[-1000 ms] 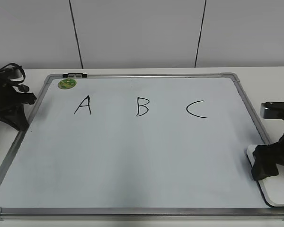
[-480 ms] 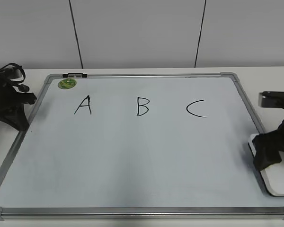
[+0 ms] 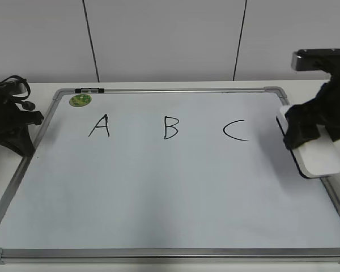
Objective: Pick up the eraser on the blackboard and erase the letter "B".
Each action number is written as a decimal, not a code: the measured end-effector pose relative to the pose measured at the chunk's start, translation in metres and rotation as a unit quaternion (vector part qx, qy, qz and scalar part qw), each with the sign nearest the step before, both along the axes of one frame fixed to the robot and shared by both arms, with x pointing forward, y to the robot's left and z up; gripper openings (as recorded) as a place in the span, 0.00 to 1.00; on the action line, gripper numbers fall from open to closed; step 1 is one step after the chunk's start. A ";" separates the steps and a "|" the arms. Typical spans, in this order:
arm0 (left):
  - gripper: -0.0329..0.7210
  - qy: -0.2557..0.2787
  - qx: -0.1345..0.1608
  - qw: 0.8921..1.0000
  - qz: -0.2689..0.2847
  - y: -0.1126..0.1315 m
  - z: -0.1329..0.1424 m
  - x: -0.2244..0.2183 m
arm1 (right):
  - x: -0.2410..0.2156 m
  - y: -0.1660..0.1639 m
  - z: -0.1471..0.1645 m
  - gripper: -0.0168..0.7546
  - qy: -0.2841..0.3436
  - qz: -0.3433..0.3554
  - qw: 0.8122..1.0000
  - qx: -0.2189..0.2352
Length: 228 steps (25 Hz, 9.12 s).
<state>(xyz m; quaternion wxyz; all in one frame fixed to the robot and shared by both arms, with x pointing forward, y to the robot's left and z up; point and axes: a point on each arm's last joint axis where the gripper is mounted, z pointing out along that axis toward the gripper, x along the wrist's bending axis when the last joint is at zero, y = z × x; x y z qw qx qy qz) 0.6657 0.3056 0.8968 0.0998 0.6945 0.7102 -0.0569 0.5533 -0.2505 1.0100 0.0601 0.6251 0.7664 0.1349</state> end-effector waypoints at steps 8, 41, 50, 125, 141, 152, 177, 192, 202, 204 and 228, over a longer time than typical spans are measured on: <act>0.08 0.000 -0.001 1.000 0.000 0.000 0.000 0.000 | 0.023 0.057 0.034 0.72 -0.084 0.074 0.994 0.015; 0.08 0.001 -0.004 1.000 0.002 -0.001 0.000 0.000 | 0.166 0.157 -0.086 0.72 -0.092 0.137 0.986 0.004; 0.08 0.001 -0.005 1.000 0.003 -0.001 0.000 0.000 | 0.171 0.160 -0.093 0.72 -0.114 0.138 0.984 0.005; 0.10 0.001 -0.007 1.000 0.004 -0.001 0.000 0.000 | 0.138 0.079 -0.004 0.72 -0.043 0.082 0.988 -0.126; 0.10 0.002 -0.007 1.000 0.004 -0.001 0.000 0.000 | 0.064 -0.024 -0.043 0.72 -0.044 -0.048 0.997 -0.047; 0.10 0.002 -0.007 1.000 0.004 -0.001 0.000 0.000 | 0.076 -0.022 -0.061 0.72 -0.070 -0.072 0.995 -0.030; 0.10 0.002 -0.008 1.000 0.004 -0.001 0.000 0.000 | 0.082 -0.026 -0.079 0.81 -0.070 -0.095 0.992 -0.046; 0.30 -0.004 -0.001 1.000 -0.003 0.000 0.002 0.004 | 0.099 -0.026 -0.023 0.83 -0.076 -0.090 0.991 -0.057; 0.56 -0.036 -0.009 0.999 -0.031 -0.002 0.072 0.023 | 0.072 -0.029 0.052 0.80 -0.129 -0.085 0.986 -0.055; 0.56 -0.056 -0.008 0.998 -0.032 -0.002 0.094 0.020 | 0.061 -0.029 0.069 0.80 -0.137 -0.082 0.986 -0.053; 0.54 -0.270 0.004 0.962 -0.045 -0.029 0.283 -0.238 | -0.131 -0.031 0.159 0.79 -0.213 -0.044 0.976 0.000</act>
